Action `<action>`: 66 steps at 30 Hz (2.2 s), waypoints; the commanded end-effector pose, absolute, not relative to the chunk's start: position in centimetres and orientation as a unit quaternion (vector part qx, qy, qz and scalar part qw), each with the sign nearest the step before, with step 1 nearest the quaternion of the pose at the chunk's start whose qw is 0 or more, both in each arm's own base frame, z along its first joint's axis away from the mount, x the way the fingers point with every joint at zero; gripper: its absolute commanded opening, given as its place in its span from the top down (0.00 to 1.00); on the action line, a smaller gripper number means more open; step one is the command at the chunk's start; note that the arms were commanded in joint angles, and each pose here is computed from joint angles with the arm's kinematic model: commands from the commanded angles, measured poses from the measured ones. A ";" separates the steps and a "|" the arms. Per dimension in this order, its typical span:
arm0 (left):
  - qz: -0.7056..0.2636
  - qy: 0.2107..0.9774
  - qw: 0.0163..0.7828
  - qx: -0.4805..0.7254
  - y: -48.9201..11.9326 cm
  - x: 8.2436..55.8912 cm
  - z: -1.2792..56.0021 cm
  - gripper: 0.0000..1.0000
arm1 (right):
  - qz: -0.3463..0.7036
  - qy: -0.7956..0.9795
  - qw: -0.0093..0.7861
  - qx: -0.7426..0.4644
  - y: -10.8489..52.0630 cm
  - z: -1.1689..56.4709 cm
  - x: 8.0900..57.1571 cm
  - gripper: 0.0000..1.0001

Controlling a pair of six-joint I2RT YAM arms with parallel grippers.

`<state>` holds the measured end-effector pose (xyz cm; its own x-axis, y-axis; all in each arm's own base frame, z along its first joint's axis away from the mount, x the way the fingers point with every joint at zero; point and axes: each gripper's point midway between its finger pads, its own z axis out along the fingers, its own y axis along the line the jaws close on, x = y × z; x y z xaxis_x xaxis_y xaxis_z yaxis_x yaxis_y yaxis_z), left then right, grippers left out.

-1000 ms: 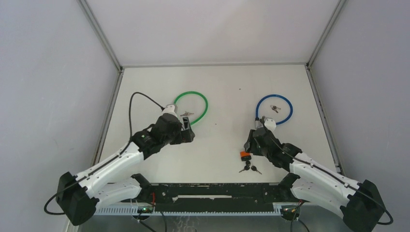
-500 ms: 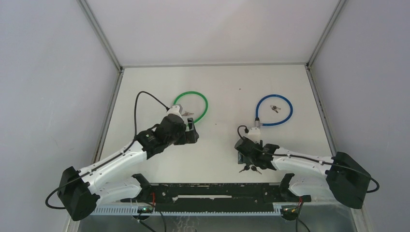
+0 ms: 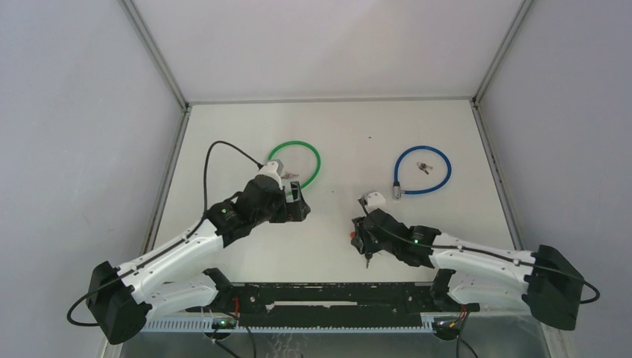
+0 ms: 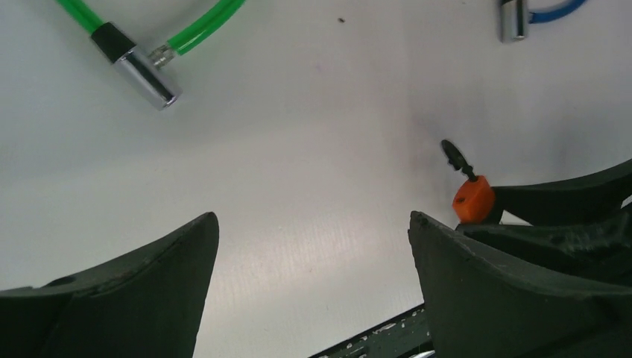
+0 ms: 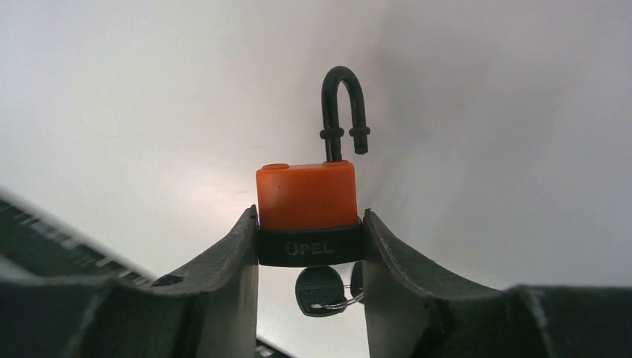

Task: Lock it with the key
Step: Pick up the lock from the center of the board, then lock the lock.

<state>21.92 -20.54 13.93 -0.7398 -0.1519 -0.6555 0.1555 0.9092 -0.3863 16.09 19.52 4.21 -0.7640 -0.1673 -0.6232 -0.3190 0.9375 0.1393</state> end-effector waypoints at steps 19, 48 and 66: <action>-0.478 0.692 0.420 0.341 -26.4 14.1 25.0 0.04 | 0.635 0.660 0.231 -0.327 27.8 22.3 9.7 1.00; -0.566 0.696 0.288 0.337 -29.7 12.5 25.1 1.00 | 0.553 0.726 0.298 -0.280 27.6 20.4 13.6 1.00; -0.561 0.697 0.380 0.236 -29.8 17.3 29.8 1.00 | 0.470 0.725 0.470 -0.181 25.4 23.3 17.7 0.17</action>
<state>16.96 -29.54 22.62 -0.7173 -0.0006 -0.6968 0.6480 0.3668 -0.6675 16.71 26.76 18.30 -0.5120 -0.0216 -0.8587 -0.7168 0.5616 0.4133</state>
